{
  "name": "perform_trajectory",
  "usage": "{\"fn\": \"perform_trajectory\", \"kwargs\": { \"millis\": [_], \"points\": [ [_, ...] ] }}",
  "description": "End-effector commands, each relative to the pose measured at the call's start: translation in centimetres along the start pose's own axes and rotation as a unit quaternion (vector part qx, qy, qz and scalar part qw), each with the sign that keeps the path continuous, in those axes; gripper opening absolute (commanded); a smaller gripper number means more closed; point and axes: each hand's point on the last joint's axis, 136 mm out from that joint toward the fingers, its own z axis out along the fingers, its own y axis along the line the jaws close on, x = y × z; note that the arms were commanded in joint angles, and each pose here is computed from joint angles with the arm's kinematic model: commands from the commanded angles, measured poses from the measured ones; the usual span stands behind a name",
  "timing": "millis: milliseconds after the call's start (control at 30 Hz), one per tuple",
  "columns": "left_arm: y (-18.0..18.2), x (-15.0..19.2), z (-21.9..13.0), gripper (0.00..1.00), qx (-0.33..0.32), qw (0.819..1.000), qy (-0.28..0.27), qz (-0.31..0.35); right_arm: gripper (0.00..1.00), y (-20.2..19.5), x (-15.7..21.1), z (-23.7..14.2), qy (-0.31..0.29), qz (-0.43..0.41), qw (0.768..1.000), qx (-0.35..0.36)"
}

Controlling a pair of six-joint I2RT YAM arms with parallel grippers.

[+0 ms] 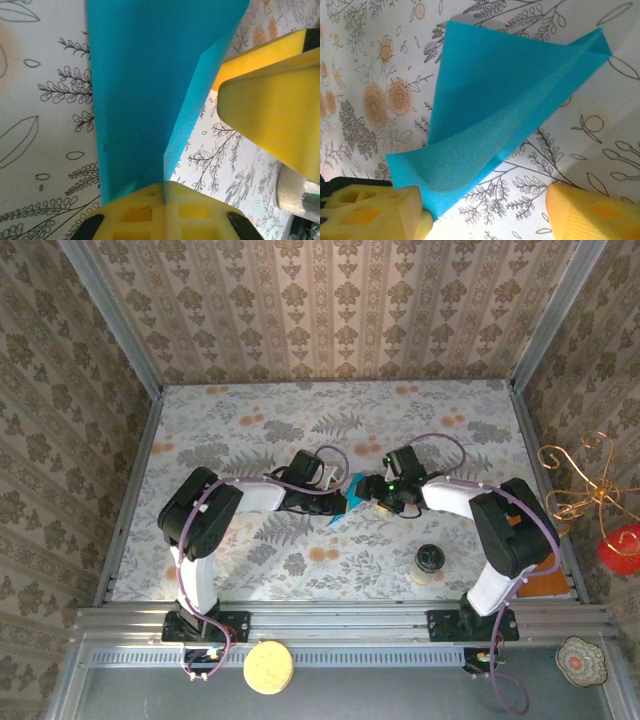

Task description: Fold a paper plane with a square sheet of paper (pick it up from the middle)

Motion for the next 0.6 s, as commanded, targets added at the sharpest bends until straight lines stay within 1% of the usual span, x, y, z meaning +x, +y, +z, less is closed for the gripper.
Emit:
{"fn": "perform_trajectory", "kwargs": {
  "millis": [0,267,433,533,567],
  "points": [
    [-0.2,0.1,0.4,0.08,0.021,1.000,0.013,-0.016,0.68,-0.4,0.0,0.5,0.007,-0.004,1.000,0.021],
    [-0.2,0.2,0.3,0.12,0.021,1.000,0.013,-0.017,0.64,-2.5,0.0,1.4,0.014,0.013,0.997,0.080],
    [-0.3,0.1,-0.2,0.21,0.015,1.000,0.005,-0.014,0.63,-3.9,0.6,2.0,0.025,0.018,0.992,0.126],
    [-0.5,0.2,-0.7,0.27,0.013,1.000,0.001,-0.010,0.63,-4.4,0.9,2.3,0.030,0.022,0.989,0.140],
    [-0.3,0.0,-0.9,0.28,0.000,1.000,-0.007,-0.009,0.63,-4.5,1.0,2.3,0.031,0.023,0.989,0.142]
  ]
}}
